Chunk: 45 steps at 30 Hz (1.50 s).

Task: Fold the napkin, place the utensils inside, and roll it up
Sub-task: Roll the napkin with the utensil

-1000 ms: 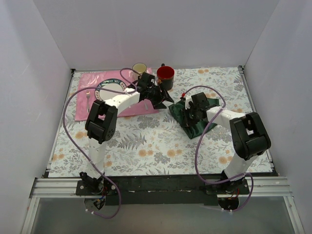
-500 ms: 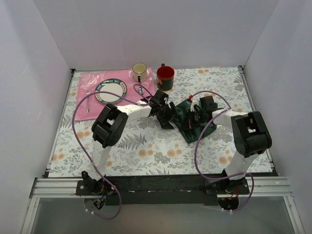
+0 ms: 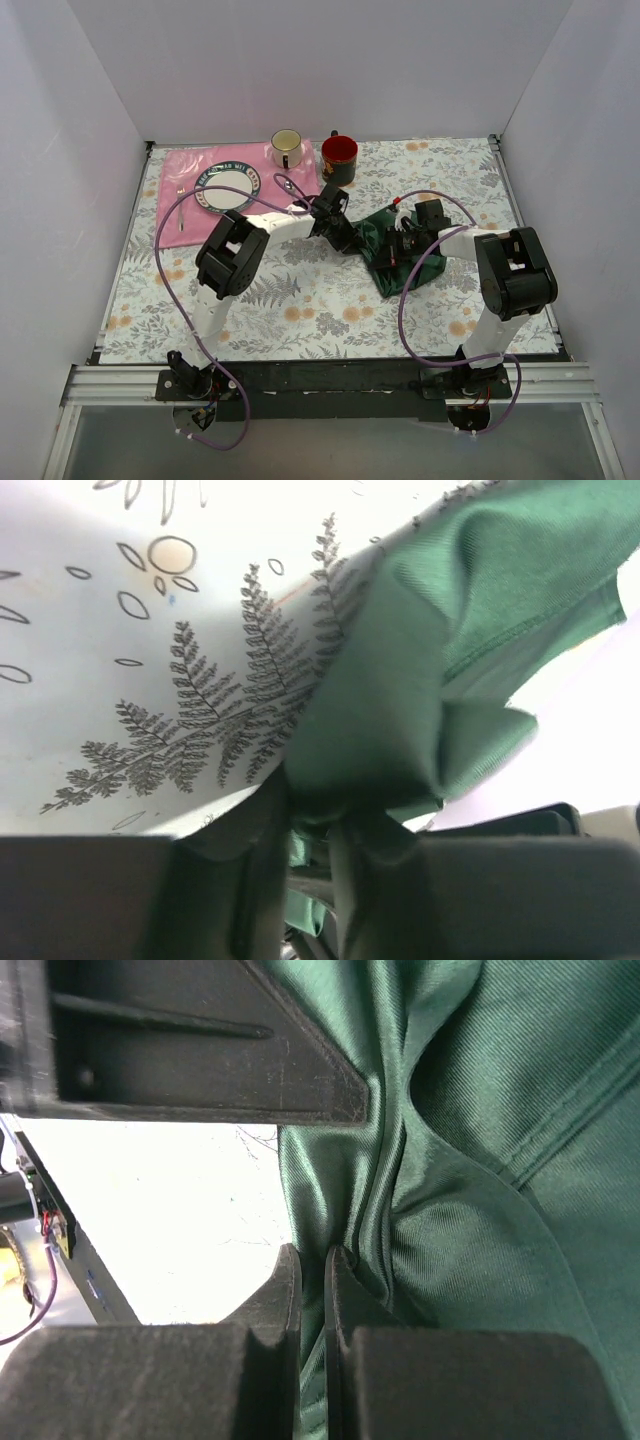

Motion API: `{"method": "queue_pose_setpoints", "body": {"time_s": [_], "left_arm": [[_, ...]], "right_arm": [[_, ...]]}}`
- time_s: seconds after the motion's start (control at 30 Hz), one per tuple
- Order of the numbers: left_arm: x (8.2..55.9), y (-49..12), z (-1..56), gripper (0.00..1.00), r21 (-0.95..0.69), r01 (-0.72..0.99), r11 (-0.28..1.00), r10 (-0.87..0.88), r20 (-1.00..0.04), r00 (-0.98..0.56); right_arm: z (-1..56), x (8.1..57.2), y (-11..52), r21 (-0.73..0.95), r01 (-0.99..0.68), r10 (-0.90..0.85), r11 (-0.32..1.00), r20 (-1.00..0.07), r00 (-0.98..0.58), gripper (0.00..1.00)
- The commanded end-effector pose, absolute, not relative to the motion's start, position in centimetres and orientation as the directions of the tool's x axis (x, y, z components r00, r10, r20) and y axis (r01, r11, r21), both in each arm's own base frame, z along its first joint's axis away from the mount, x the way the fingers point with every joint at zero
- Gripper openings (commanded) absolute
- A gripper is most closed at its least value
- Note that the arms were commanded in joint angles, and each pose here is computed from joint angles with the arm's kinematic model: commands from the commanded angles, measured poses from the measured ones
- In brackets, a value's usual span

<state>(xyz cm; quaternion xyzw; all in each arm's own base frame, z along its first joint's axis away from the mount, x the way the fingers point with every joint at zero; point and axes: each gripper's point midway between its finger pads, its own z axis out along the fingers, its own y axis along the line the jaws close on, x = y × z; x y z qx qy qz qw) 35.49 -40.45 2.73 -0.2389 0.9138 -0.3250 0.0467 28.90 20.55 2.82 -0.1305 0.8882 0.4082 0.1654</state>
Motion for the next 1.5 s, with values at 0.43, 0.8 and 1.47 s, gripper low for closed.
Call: {"method": "queue_pose_setpoints", "body": {"time_s": [0.43,0.8,1.47], "left_arm": [[34.1,-37.6,0.2,0.0,-0.386,-0.484,0.785,-0.493,0.082,-0.866],[31.6,-37.3,0.5,0.0,-0.33,-0.553,0.765,-0.518,0.194,-0.833],[31.4,-36.6,0.5,0.0,-0.29,-0.571,0.768,-0.538,0.189,-0.821]], "right_arm": [[7.1,28.5,18.8,0.29,-0.534,-0.3,0.794,-0.577,-0.76,0.48],[8.3,27.8,20.9,-0.172,-0.56,-0.52,0.811,-0.652,-0.552,0.64],[2.8,27.3,20.9,-0.461,-0.46,-0.651,0.759,-0.539,-0.534,0.39]]}}
